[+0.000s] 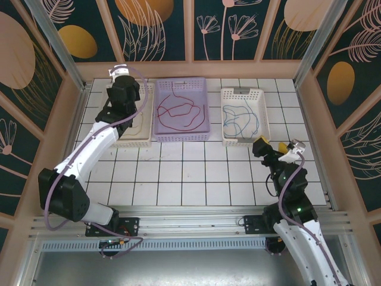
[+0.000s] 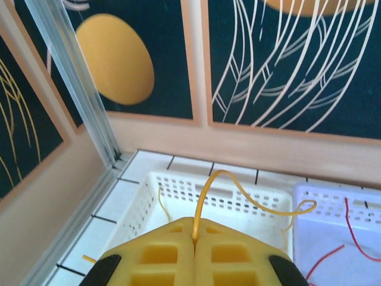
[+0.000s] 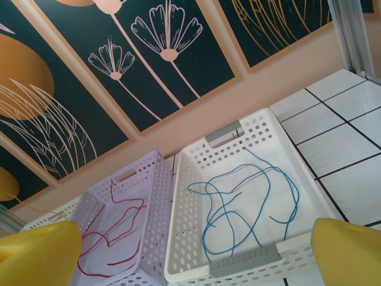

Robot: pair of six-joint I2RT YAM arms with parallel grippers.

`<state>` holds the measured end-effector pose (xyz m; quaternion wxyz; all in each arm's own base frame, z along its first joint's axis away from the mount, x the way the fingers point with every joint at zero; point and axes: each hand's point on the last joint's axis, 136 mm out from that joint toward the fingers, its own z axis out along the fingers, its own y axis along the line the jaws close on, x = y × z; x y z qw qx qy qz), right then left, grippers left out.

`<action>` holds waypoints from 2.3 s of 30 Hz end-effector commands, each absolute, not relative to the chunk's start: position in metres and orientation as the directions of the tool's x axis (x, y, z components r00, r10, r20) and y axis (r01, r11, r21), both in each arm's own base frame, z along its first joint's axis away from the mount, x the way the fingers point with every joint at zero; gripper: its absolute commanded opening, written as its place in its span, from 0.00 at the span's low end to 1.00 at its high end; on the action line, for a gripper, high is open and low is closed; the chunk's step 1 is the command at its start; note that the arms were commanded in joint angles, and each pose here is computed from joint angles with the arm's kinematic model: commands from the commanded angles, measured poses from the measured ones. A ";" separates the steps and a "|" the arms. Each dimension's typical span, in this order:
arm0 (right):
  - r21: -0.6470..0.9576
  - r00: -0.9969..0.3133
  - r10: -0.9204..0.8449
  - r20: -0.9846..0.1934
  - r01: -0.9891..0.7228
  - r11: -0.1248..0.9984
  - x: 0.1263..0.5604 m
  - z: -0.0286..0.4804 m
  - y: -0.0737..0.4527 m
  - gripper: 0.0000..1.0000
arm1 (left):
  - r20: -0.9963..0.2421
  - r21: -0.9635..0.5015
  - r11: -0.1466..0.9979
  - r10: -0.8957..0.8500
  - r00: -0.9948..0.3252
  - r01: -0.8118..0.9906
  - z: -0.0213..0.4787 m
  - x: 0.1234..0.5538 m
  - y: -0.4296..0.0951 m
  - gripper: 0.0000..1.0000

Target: Untangle the cables

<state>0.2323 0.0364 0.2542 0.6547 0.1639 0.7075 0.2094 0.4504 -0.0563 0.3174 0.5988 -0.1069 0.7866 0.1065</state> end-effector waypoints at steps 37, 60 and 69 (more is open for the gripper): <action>0.515 -0.066 0.511 -0.857 -0.092 0.852 0.231 0.260 0.042 0.99 | -0.802 -0.239 0.923 -0.363 -0.474 -0.302 0.145 0.441 -0.064 0.00; 0.513 -0.067 0.508 -0.859 -0.100 0.853 0.231 0.260 0.043 0.99 | -0.678 -0.347 0.820 -0.555 -0.482 -0.456 0.090 0.437 -0.018 0.00; 0.513 -0.069 0.509 -0.858 -0.102 0.852 0.231 0.260 0.044 0.99 | -0.628 -0.379 0.770 -0.621 -0.469 -0.513 0.069 0.432 -0.004 0.00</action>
